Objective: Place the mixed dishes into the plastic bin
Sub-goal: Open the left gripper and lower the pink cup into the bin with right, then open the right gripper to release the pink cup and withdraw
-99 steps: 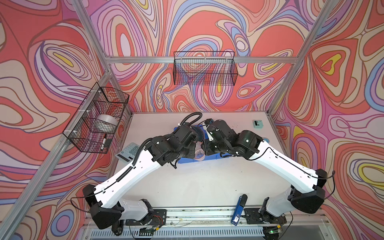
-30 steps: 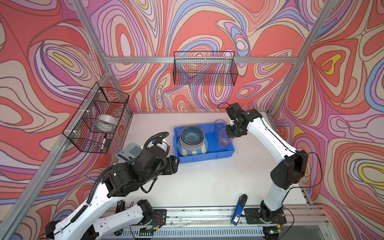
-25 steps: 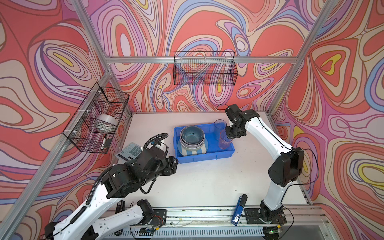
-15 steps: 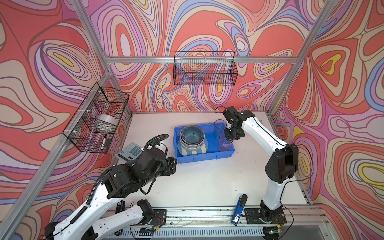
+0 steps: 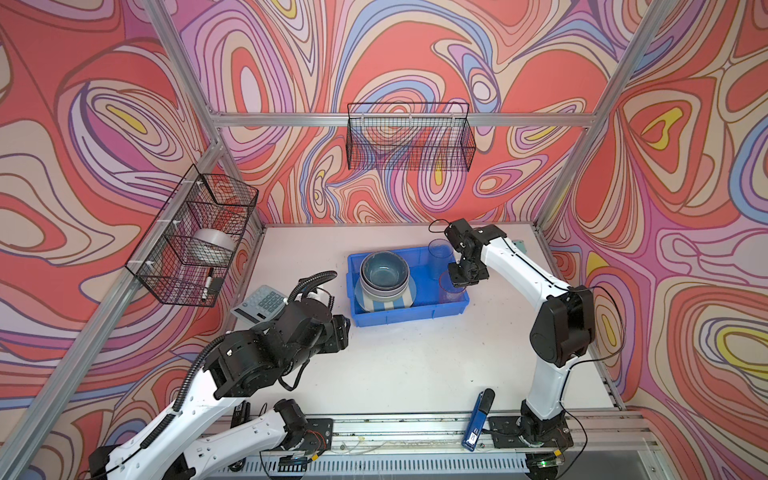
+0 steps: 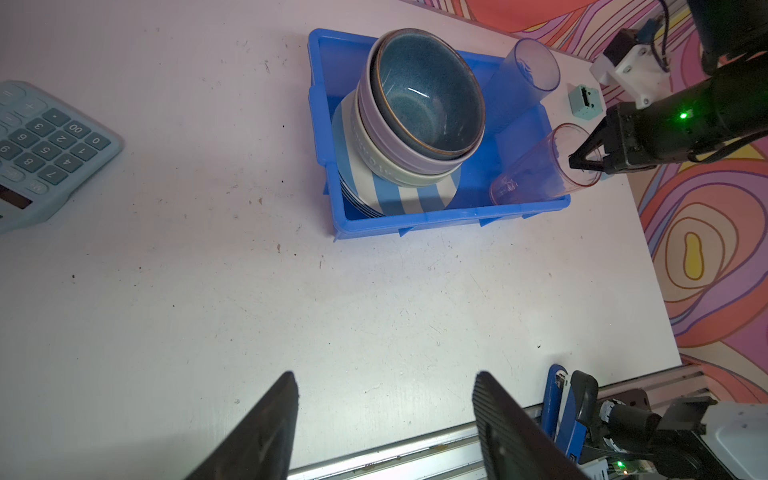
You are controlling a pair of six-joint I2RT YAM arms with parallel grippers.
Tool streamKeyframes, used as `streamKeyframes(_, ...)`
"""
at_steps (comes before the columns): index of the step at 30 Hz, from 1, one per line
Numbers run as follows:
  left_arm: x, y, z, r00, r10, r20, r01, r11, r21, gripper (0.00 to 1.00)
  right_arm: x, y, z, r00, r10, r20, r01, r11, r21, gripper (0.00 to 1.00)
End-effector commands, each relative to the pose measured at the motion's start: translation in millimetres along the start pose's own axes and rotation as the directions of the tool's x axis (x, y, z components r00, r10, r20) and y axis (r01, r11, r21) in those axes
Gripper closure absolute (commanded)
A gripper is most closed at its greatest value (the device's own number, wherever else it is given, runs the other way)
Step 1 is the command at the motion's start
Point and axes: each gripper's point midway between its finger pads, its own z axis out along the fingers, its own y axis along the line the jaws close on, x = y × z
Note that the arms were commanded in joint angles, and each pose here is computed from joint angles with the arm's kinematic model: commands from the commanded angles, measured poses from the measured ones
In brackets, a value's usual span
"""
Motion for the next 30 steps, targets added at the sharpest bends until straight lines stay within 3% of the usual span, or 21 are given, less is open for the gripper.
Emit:
streamKeyframes(1, 4.3, 13.2, 2.8, 1.000, 0.010, -0.003, -0.010, 0.998, -0.065, 0.29, 8.4, -3.3, 8.1, 0.999, 0.006, -0.036, -0.005, 1.000, 0.018, 0.95)
streamKeyframes(4, 3.3, 16.8, 4.3, 1.000, 0.010, 0.001, -0.010, 0.996, -0.091, 0.29, 10.0, -3.2, 7.5, 0.999, 0.008, -0.036, -0.007, 1.000, 0.015, 0.91)
streamKeyframes(8, 6.5, 19.5, 11.6, 1.000, 0.027, -0.015, -0.029, 0.992, -0.124, 0.29, 10.7, -3.7, 3.5, 0.999, 0.014, -0.031, -0.014, 1.000, 0.011, 0.78)
streamKeyframes(15, 6.8, 18.3, 17.1, 0.999, 0.043, -0.008, -0.044, 0.992, -0.122, 0.28, 14.2, -5.1, -6.1, 0.999, 0.022, -0.025, -0.022, 1.000, 0.003, 0.71)
streamKeyframes(19, 1.2, 22.1, 17.9, 0.998, 0.068, 0.012, -0.065, 0.988, -0.143, 0.20, 7.2, -6.7, -24.7, 0.999, 0.026, 0.032, -0.026, 1.000, -0.011, 0.65)
streamKeyframes(26, -26.5, 35.4, 20.0, 0.992, 0.123, 0.037, -0.111, 0.964, -0.241, 0.12, -12.2, -9.9, -56.4, 0.986, 0.057, 0.154, -0.052, 0.998, -0.033, 0.46)
streamKeyframes(28, -36.1, 41.3, 24.2, 0.992, 0.114, 0.053, -0.098, 0.964, -0.247, 0.11, -18.0, -13.4, -74.1, 0.972, 0.081, 0.221, -0.071, 0.996, -0.052, 0.30)
streamKeyframes(30, -47.1, 46.6, 28.2, 0.992, 0.098, 0.078, -0.075, 0.965, -0.251, 0.11, -23.4, -15.5, -82.5, 0.959, 0.098, 0.266, -0.081, 0.994, -0.074, 0.23)
